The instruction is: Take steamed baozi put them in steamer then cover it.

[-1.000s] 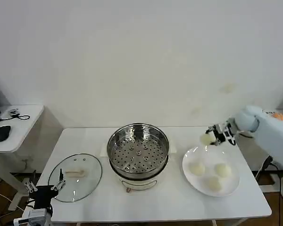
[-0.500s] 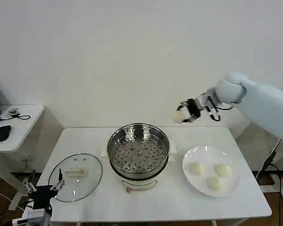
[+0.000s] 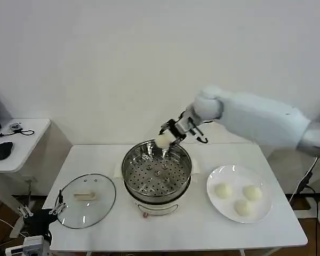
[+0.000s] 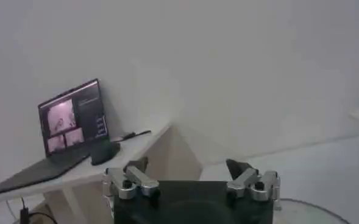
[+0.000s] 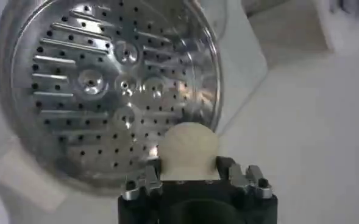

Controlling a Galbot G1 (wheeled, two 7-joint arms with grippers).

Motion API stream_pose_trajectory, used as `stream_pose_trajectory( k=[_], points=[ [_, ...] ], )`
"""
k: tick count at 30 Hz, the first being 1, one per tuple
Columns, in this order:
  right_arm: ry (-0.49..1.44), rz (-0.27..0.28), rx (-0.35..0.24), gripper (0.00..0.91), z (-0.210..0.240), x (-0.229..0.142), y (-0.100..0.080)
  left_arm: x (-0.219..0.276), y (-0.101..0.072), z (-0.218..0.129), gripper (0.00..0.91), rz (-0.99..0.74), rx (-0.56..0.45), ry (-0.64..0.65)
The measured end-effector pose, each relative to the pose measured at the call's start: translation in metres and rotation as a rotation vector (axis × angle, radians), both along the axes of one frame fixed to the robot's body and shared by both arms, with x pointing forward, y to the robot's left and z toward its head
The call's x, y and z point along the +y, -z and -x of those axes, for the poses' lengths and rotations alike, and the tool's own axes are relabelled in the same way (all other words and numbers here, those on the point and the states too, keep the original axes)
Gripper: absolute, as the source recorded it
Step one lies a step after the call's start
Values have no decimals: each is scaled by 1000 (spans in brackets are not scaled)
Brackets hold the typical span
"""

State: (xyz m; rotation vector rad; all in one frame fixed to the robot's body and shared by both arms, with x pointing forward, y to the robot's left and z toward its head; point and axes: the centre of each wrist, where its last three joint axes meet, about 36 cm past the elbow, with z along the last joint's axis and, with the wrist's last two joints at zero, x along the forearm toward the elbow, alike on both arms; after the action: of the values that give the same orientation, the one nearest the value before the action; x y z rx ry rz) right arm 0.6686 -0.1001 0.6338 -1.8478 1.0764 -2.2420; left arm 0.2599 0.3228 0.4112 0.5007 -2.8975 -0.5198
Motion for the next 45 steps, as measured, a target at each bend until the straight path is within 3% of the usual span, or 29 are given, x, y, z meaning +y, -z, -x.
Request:
stream_pose_trajectory(
  k=[13,23,25,28,33,39,45],
  points=[
    [-178,103,-86,625,-18,28,46,6,4,0,907,-5,0,-17],
    [-238,151,-104,625,-24,35,65,6,3,-1,907,-5,-4,-17],
    [-247,149,-107,907,-24,36,65,5,3,-1,907,-5,-6,-17],
    [-252,150,-107,907,-24,35,64,5,2,-1,907,-4,-7,-16],
    [-243,148,-102,907,-21,32,49,5,2,0,907,-5,-8,-15],
    [-194,129,-100,907,-15,17,9,4,2,-2,907,-3,-10,-8],
    [-67,111,-90,907,-5,-27,-33,2,2,-6,907,1,-12,11]
  ],
)
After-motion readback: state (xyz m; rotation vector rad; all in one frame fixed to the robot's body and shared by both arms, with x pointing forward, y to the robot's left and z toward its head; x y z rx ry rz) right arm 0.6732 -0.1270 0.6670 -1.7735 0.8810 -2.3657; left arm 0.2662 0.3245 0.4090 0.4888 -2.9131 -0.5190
